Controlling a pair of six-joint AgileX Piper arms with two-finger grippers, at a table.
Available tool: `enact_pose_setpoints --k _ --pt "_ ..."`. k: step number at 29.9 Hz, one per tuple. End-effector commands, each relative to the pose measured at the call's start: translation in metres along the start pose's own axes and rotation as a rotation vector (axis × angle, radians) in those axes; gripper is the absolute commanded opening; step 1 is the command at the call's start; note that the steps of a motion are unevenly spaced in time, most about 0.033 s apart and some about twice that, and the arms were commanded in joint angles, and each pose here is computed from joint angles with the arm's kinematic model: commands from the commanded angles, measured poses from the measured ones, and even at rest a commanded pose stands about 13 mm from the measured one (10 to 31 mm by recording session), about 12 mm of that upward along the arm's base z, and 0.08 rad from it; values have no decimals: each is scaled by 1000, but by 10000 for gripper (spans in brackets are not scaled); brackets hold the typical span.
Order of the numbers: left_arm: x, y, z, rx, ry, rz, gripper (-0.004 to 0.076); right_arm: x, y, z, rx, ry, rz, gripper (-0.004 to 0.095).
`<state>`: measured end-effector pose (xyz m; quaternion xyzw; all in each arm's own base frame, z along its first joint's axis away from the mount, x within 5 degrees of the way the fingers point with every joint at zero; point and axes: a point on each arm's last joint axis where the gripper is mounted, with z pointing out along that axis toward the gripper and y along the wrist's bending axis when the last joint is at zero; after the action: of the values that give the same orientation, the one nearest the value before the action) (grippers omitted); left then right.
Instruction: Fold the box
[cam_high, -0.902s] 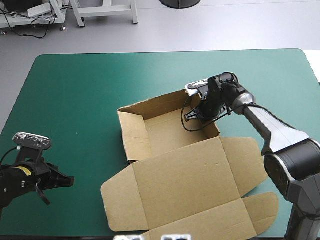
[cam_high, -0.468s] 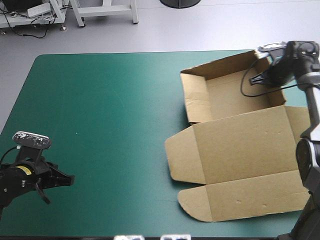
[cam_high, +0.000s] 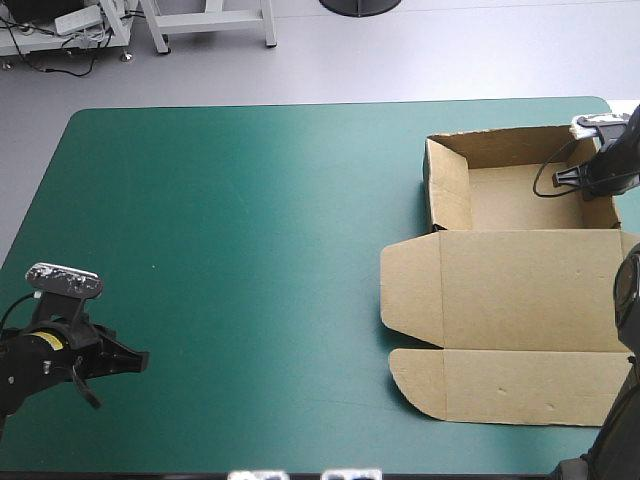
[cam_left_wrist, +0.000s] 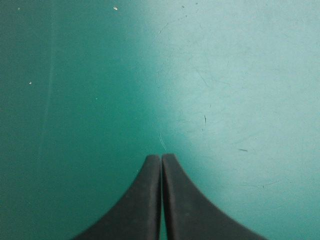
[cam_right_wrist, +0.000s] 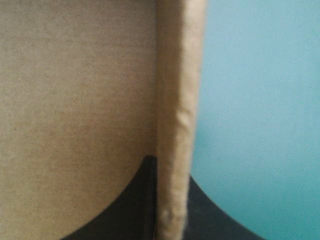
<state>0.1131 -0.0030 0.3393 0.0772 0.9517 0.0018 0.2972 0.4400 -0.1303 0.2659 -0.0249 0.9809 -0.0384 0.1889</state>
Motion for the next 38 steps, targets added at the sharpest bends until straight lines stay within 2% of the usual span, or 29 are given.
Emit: enact_pose_setpoints --k 1,5,8,10,15,18,21,23,25,28,31,35,38 --pt "-6 0 -5 3 -31 -12 -6 -12 -7 -27 59 -139 -4 -23" --pt "-5 0 -5 4 -26 -17 -6 -14 -8 -26 72 -152 -7 -7" --pt "-5 0 -5 7 -27 -21 -6 -14 -9 -26 86 -150 -40 96" --pt "-5 0 -4 9 -21 -21 -6 -13 -10 -26 99 -140 -78 234" --pt "-4 0 -4 9 -19 -21 -6 -14 -16 -38 153 -110 -84 698" --pt "-4 0 -4 9 -19 -21 -6 -19 -20 -56 192 -120 -54 833" --pt "-4 0 -4 9 -19 -21 -6 -22 -18 -79 169 -129 -12 831" --pt "-5 0 -4 8 -23 -21 -6 -27 -10 -96 84 -171 27 831" --pt "-5 0 -5 8 -25 -21 -6 -33 5 -117 -43 -273 43 831" --pt "-5 0 -5 4 -24 -20 -6 -37 33 -151 -188 -394 -19 831" --pt "-6 0 -5 2 -37 -20 -6 -35 60 -182 -173 -445 -97 815" --pt "-7 -1 -5 12 -44 -24 -6 -23 92 -227 -68 -500 -185 728" --pt "-7 -2 -5 24 -46 -28 -6 -5 121 -273 -81 -589 -216 671"
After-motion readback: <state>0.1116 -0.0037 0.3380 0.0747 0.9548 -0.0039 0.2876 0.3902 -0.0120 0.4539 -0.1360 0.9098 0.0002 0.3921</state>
